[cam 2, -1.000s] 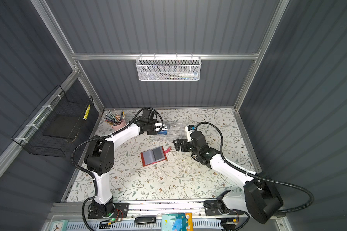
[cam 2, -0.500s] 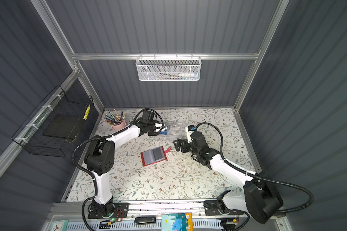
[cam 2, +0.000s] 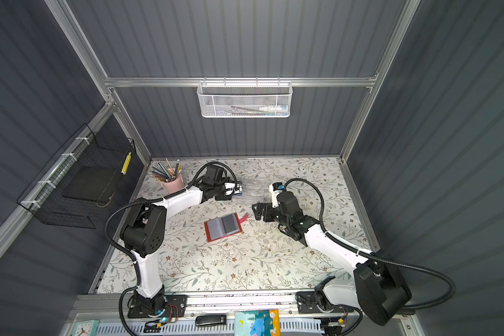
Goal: Take the credit cards out of the card holder
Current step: Place the credit card in the storage box.
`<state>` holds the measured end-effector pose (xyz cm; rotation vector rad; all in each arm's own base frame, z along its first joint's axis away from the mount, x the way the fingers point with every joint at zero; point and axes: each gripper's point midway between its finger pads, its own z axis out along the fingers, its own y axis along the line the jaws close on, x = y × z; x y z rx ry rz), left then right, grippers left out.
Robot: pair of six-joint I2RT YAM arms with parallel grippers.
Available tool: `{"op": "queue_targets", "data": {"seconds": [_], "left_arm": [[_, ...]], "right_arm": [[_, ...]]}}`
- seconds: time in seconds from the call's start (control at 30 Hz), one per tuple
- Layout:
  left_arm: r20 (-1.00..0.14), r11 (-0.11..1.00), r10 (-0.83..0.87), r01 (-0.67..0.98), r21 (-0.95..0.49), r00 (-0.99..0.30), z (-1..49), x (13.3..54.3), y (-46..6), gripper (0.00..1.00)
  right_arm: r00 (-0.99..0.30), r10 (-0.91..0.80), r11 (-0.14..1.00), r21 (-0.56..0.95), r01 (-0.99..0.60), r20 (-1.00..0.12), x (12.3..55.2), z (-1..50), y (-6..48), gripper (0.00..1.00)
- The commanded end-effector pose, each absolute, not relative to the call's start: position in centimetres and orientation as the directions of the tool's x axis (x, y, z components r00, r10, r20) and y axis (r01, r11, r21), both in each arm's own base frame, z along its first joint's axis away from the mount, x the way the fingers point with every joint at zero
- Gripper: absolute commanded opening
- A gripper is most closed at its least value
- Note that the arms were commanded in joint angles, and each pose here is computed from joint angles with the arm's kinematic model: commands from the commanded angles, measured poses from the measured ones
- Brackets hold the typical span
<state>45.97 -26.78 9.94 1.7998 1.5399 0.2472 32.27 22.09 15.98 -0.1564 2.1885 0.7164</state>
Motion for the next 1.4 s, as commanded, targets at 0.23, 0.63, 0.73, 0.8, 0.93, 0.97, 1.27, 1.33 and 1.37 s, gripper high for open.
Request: {"op": "queue_targets", "data": {"seconds": [0.23, 0.63, 0.73, 0.8, 0.93, 0.97, 1.27, 1.33, 1.37], "left_arm": [[-0.342, 0.025, 0.896, 0.737, 0.676, 0.284, 11.3, 45.5, -27.1, 0.69], [-0.363, 0.052, 0.89, 0.73, 0.681, 0.275, 11.8, 45.8, -27.3, 0.83], [-0.369, 0.057, 0.888, 0.731, 0.68, 0.274, 11.9, 45.8, -27.3, 0.87], [-0.374, 0.06, 0.886, 0.734, 0.677, 0.273, 11.9, 45.7, -27.4, 1.0], [-0.404, 0.084, 0.876, 0.742, 0.665, 0.263, 12.0, 45.7, -27.7, 1.0], [-0.412, 0.089, 0.873, 0.746, 0.66, 0.26, 12.1, 45.7, -27.8, 1.0], [-0.467, 0.155, 0.853, 0.742, 0.652, 0.231, 13.2, 46.1, -27.9, 1.0], [-0.53, 0.24, 0.824, 0.723, 0.648, 0.201, 15.0, 46.7, -27.7, 1.0], [-0.56, 0.284, 0.808, 0.711, 0.644, 0.185, 16.0, 47.1, -27.6, 1.0]], "right_arm": [[-0.665, 0.137, 0.82, 0.461, -0.34, -0.734, 32.1, 16.1, 22.1, 0.99], [-0.663, 0.14, 0.817, 0.464, -0.342, -0.736, 31.9, 16.3, 22.1, 0.99], [-0.659, 0.141, 0.817, 0.462, -0.343, -0.739, 32.0, 16.4, 22.0, 0.99], [-0.66, 0.14, 0.817, 0.463, -0.344, -0.738, 31.9, 16.4, 22.1, 0.99], [-0.659, 0.141, 0.816, 0.464, -0.345, -0.739, 31.9, 16.5, 22.1, 0.99], [-0.658, 0.142, 0.816, 0.464, -0.345, -0.739, 31.9, 16.5, 22.0, 0.99], [-0.655, 0.142, 0.821, 0.458, -0.341, -0.742, 31.9, 16.5, 21.8, 0.99], [-0.655, 0.14, 0.821, 0.457, -0.342, -0.742, 31.9, 16.5, 21.9, 0.99], [-0.657, 0.14, 0.82, 0.458, -0.342, -0.741, 31.9, 16.4, 21.9, 0.99]]}}
